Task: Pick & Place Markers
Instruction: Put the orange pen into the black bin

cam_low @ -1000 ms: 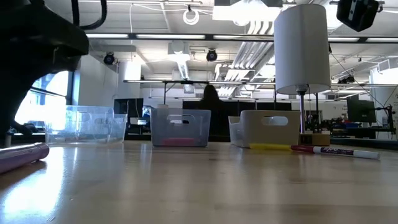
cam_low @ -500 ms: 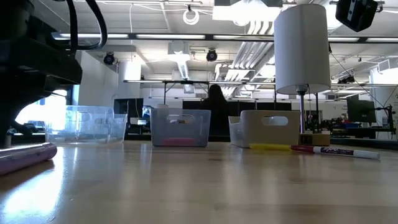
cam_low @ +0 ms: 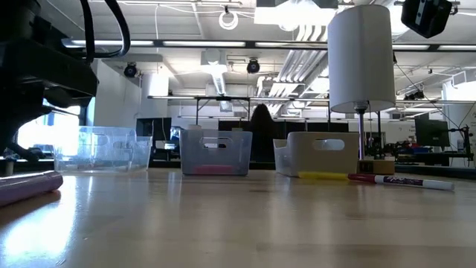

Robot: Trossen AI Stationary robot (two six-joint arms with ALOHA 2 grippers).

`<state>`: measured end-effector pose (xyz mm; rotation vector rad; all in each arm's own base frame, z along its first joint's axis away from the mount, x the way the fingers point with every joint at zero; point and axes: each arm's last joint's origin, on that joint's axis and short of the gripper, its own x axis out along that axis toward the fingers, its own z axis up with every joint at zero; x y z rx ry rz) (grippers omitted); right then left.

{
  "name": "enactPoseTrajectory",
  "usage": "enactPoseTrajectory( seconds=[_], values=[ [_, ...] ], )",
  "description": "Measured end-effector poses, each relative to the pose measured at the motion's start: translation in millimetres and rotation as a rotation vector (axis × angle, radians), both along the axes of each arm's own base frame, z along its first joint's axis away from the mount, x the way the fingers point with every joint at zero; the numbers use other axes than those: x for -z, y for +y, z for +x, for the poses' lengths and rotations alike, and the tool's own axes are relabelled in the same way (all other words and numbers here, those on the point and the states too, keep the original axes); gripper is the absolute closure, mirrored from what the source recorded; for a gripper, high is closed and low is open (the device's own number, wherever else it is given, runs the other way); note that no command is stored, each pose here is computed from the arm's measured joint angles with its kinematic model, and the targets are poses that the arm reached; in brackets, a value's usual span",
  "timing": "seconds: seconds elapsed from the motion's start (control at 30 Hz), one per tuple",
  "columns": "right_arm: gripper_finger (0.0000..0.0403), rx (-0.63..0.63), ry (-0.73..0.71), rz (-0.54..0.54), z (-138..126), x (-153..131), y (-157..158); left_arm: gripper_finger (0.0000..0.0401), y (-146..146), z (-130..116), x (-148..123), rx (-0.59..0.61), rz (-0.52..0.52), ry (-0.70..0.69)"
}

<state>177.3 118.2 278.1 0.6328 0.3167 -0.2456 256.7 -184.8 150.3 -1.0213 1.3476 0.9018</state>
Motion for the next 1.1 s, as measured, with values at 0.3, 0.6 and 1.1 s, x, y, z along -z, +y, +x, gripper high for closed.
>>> enactPoseTrajectory(
  seconds=[0.3, 0.6, 1.1],
  values=[
    [0.0403, -0.019, 0.01, -0.015, 0, 0, 0, 0.036, 0, -17, -7, -0.006, 0.012, 0.086],
    [0.0403, -0.014, 0.02, -0.025, 0, 1, -1, 0.036, -12, -46, -70, -0.11, 0.143, -0.327],
    [0.0403, 0.044, 0.037, -0.075, 10, 2, -17, 0.036, 30, 13, -131, 0.089, 0.308, -0.71]
  ],
)
